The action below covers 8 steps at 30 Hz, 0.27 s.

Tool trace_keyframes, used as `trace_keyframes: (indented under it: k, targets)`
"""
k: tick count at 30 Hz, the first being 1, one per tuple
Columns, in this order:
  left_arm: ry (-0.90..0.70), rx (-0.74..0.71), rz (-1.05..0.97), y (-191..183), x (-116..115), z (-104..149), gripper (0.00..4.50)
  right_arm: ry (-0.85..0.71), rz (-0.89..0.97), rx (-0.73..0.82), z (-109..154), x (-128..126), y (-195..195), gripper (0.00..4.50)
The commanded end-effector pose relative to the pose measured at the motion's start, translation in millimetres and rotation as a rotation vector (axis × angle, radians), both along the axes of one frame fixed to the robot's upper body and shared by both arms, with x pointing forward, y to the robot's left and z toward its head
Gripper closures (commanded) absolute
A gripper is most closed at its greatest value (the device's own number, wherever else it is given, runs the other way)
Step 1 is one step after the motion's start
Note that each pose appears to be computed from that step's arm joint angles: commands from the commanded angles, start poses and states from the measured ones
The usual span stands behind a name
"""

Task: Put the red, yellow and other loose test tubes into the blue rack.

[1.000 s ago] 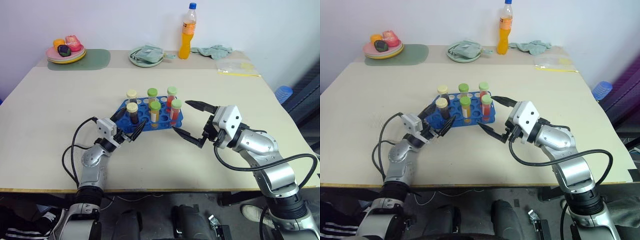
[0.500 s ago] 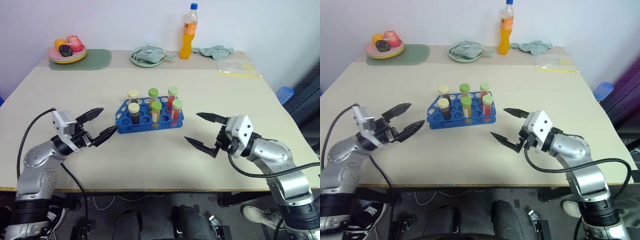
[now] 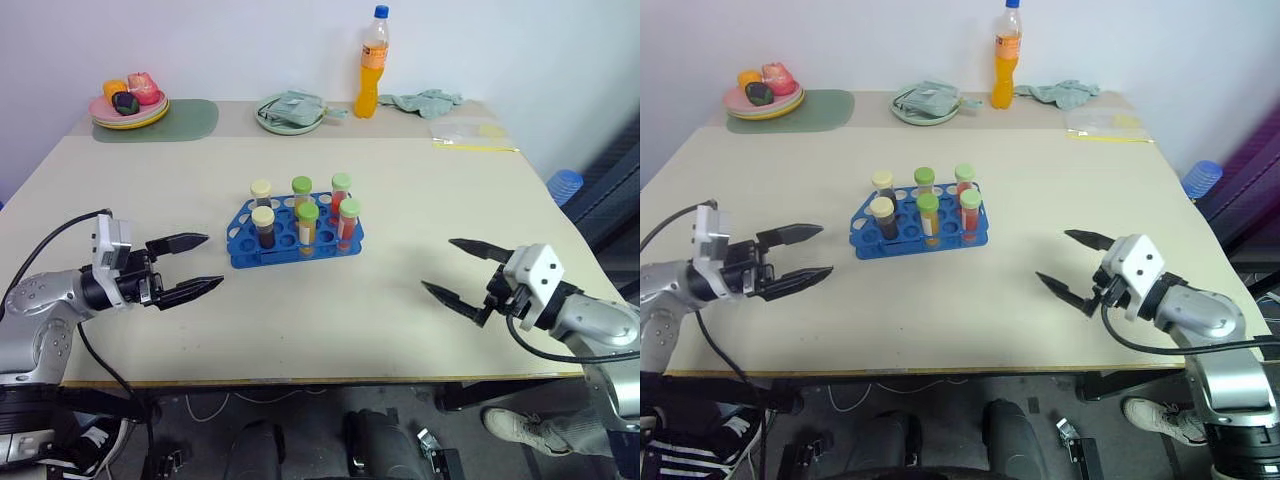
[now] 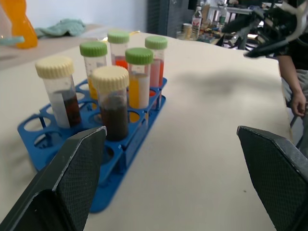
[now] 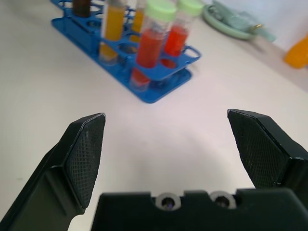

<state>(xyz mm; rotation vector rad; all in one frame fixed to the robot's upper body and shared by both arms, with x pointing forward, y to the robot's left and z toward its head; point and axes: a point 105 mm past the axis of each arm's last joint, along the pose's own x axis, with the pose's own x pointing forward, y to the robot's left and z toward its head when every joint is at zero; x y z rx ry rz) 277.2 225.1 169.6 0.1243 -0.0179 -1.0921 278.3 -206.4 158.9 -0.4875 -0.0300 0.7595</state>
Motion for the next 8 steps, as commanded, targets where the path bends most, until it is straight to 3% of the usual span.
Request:
trace_keyframes:
  k: [1, 8]
  targets:
    - [-0.046, 0.012, 0.003, 0.0, -0.6, 8.7, 0.02, -0.044, 0.008, -0.016, 8.6, 0.7, -0.9, 0.00]
    - [-0.070, -0.019, 0.037, -9.5, -1.9, 5.5, 0.02, -0.042, -0.007, -0.043, 13.6, 6.4, -13.9, 0.00]
